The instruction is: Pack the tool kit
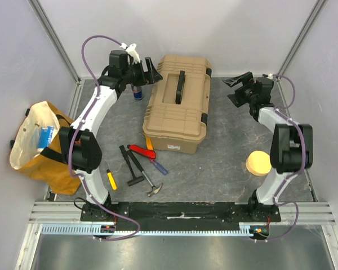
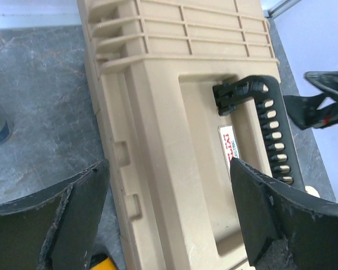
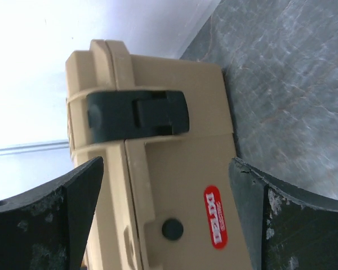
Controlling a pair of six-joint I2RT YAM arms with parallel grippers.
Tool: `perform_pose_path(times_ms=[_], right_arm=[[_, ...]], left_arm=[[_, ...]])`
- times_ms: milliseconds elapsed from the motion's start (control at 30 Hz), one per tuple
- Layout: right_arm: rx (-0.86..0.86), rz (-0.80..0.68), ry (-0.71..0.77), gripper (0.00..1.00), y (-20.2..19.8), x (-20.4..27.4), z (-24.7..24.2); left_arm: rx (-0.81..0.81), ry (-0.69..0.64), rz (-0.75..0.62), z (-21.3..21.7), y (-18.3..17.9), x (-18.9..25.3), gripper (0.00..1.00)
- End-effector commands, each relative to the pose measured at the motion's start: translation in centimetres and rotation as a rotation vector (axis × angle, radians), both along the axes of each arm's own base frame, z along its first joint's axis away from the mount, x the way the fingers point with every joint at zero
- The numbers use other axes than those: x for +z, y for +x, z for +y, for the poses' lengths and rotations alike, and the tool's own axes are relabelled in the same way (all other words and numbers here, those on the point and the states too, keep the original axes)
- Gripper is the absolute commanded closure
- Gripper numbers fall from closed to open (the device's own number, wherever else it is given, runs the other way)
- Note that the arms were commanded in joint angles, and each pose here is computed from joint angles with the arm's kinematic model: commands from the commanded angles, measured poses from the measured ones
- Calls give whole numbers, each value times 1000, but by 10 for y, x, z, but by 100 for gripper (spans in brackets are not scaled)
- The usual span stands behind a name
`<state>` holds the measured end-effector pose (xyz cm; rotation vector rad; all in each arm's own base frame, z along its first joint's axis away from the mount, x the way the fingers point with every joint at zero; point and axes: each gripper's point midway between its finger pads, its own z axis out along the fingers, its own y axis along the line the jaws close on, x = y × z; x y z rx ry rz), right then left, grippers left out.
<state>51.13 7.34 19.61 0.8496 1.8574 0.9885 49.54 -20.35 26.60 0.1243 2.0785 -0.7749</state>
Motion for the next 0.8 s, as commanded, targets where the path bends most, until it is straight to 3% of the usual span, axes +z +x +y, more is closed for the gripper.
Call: perform_pose_path(times_ms=[0, 167, 500, 767], right_arm=[[88, -216, 287, 2, 34, 41, 25], [100, -261, 481, 2, 61, 31, 32], [131, -188, 651, 2, 78, -4, 74], [95, -122, 612, 2, 79, -30, 88]], left_arm=[[-12, 27, -39, -1, 14, 7, 8], [-6, 35, -27, -4, 28, -3, 10], [22, 41, 2, -4, 47, -21, 10], [24, 62, 20, -6, 54, -37, 10]])
